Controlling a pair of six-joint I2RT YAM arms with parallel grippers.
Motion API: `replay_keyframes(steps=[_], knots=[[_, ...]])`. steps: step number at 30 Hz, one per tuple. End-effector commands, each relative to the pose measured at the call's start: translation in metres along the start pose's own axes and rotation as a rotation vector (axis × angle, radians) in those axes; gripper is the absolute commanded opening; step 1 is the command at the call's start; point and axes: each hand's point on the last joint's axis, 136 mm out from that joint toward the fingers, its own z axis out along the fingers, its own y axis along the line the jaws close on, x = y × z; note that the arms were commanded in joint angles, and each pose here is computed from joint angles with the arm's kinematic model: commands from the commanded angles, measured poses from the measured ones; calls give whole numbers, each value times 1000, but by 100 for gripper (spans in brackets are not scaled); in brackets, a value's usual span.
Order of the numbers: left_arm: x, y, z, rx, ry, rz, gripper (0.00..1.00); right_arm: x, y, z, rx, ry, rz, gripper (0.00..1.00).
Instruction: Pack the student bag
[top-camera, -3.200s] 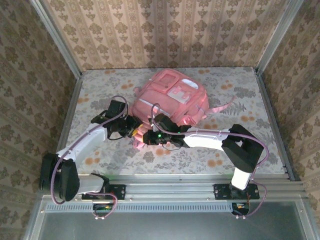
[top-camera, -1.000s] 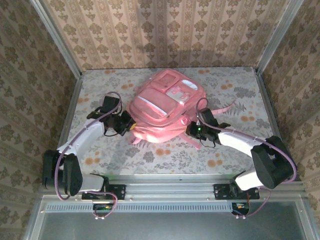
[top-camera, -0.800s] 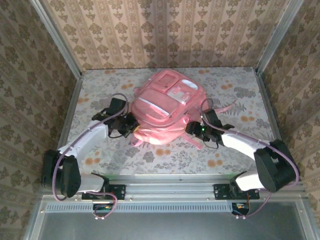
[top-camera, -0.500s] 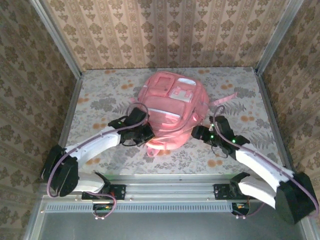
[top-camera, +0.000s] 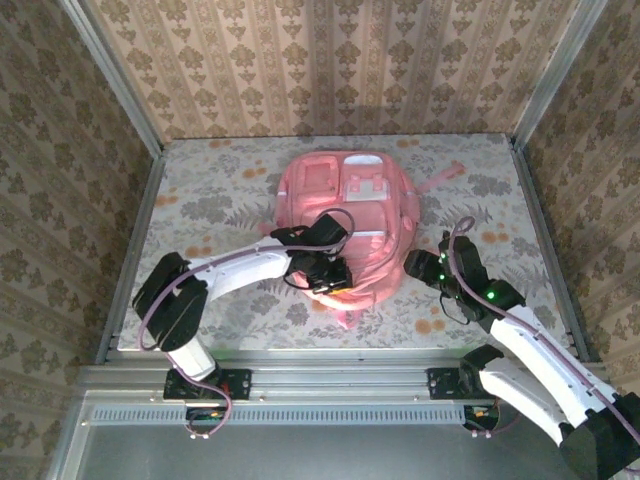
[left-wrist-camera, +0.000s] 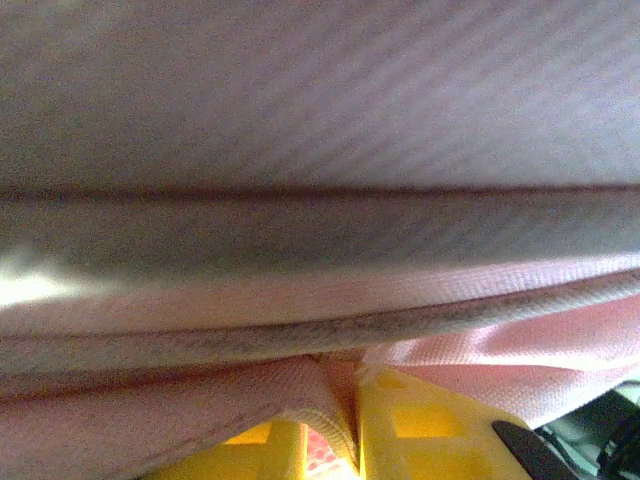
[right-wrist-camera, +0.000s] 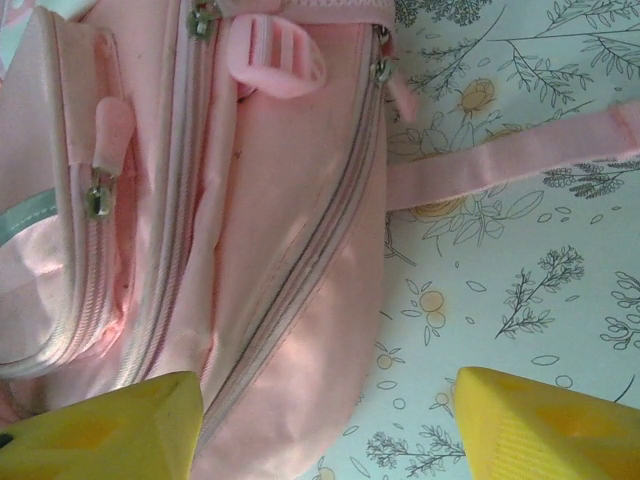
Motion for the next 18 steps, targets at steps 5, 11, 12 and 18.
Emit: replay_keyframes(steps=[5,11,12,18], knots=[[15,-8,-25,19,23,130,42,-14,23,-21,-105,-36,-103,100],[27,-36,-61,117,-36,386,100,-25,39,-47,-157,-49,-173,100],[25,-41,-73,146,-84,432,100,-29,45,-53,-180,-62,-181,100],[-48,-1,-166,61,-493,399,100,-75,50,-77,-133,-273,-279,100]])
